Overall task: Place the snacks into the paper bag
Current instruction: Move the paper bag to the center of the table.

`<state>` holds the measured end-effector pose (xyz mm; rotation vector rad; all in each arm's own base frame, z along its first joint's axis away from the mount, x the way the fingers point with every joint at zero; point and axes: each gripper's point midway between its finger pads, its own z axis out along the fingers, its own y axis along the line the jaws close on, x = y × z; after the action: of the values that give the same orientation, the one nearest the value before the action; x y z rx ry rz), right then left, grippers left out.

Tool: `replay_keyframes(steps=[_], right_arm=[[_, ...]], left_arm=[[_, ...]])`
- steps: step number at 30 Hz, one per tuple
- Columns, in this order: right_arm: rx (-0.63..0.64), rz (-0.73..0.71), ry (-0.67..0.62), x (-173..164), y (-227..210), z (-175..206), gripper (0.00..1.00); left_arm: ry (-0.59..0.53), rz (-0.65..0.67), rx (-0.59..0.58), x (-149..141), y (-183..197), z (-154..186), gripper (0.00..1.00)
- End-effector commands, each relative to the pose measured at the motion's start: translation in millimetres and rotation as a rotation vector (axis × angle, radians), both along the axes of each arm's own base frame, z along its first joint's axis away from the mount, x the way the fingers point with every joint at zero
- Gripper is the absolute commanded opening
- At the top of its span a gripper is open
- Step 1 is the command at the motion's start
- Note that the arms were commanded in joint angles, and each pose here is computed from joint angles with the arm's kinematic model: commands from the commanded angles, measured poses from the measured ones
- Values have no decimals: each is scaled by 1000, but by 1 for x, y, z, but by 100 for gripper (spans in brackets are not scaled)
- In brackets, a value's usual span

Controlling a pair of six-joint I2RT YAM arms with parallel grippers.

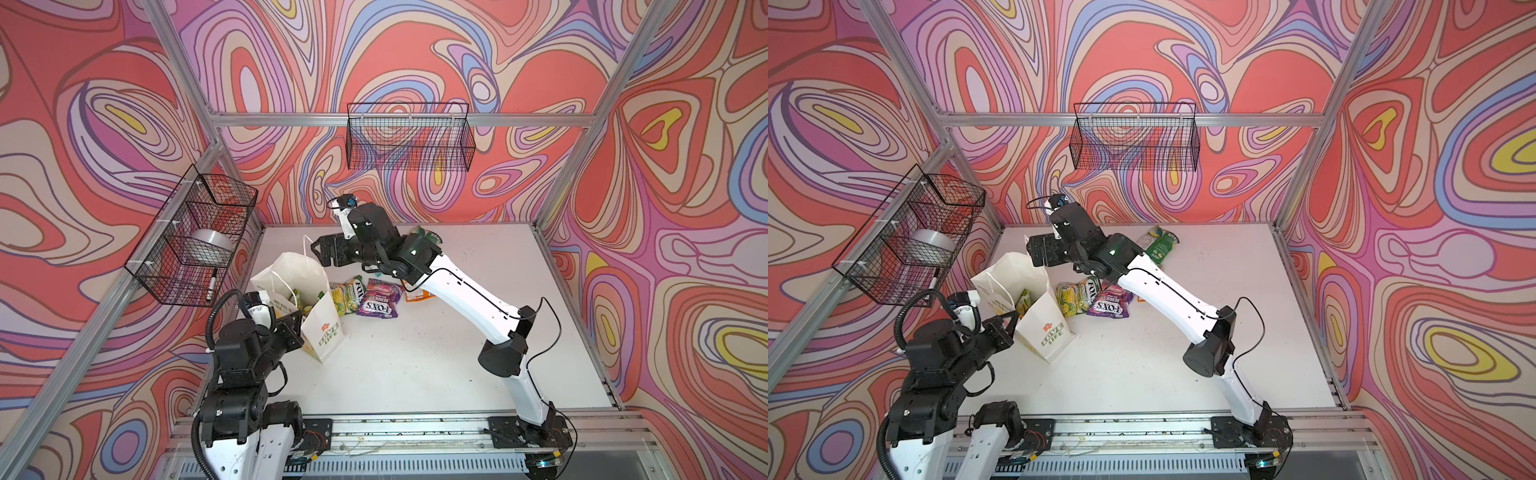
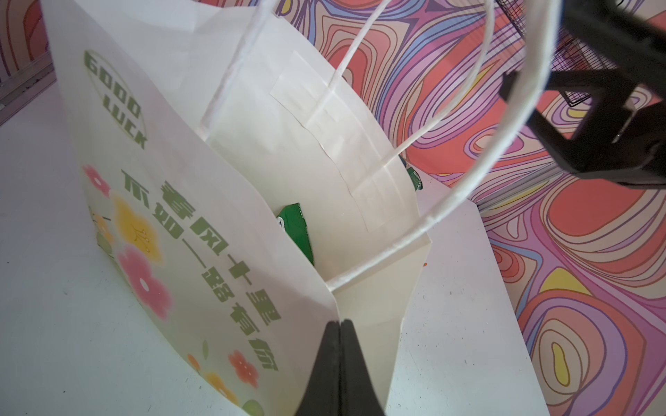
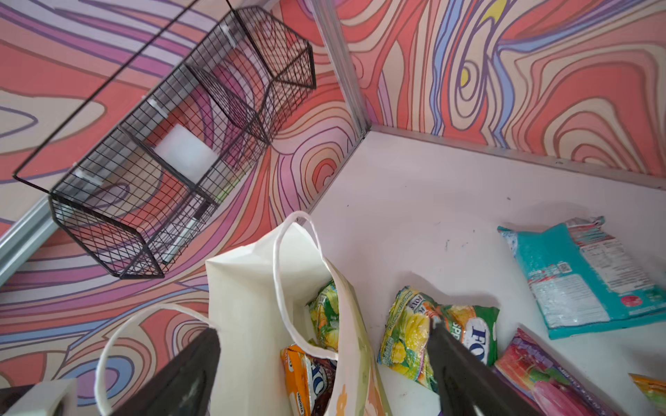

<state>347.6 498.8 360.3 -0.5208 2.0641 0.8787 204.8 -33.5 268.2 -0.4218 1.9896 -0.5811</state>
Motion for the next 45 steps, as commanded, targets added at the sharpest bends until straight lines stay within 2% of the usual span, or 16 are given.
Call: replay_keyframes(steps=[1, 5, 8, 11, 14, 17, 22, 28, 33, 37, 38, 41, 45], right_arm=[[2, 68, 38, -7, 19, -19, 91], [-9, 91, 58, -6, 29, -38, 81], [-29, 87, 67, -3, 31, -52, 64], [-41, 81, 60, -1, 30, -58, 36], [-57, 72, 36, 1, 26, -60, 2], [-97, 56, 20, 0, 16, -61, 0], [-156, -12, -7, 0, -20, -59, 0], [-168, -113, -34, -1, -69, -42, 0], [-171, -213, -37, 0, -111, -34, 0], [-145, -259, -72, -9, -137, -9, 0], [-141, -266, -77, -11, -141, -5, 0], [-125, -253, -62, -17, -141, -4, 0], [-115, -198, -35, -32, -122, -12, 0]], left_arm=[[-31, 4, 9, 3, 2, 6, 0], [-28, 5, 9, 3, 2, 5, 0], [-24, 3, 7, 4, 1, 5, 0], [-21, 6, 11, 5, 2, 4, 0], [-19, 14, 16, 4, 4, 4, 0], [-2, 45, 28, 5, 9, 0, 0], [135, 94, 40, 10, 19, -13, 0], [192, -68, -125, 42, -16, -10, 0], [240, -147, -122, 65, -39, -12, 0], [259, -214, -63, 78, -67, -6, 0], [274, -194, -34, 79, -65, -5, 0], [362, 21, 62, 71, -27, -5, 0], [291, 61, 19, 60, -21, 12, 2]])
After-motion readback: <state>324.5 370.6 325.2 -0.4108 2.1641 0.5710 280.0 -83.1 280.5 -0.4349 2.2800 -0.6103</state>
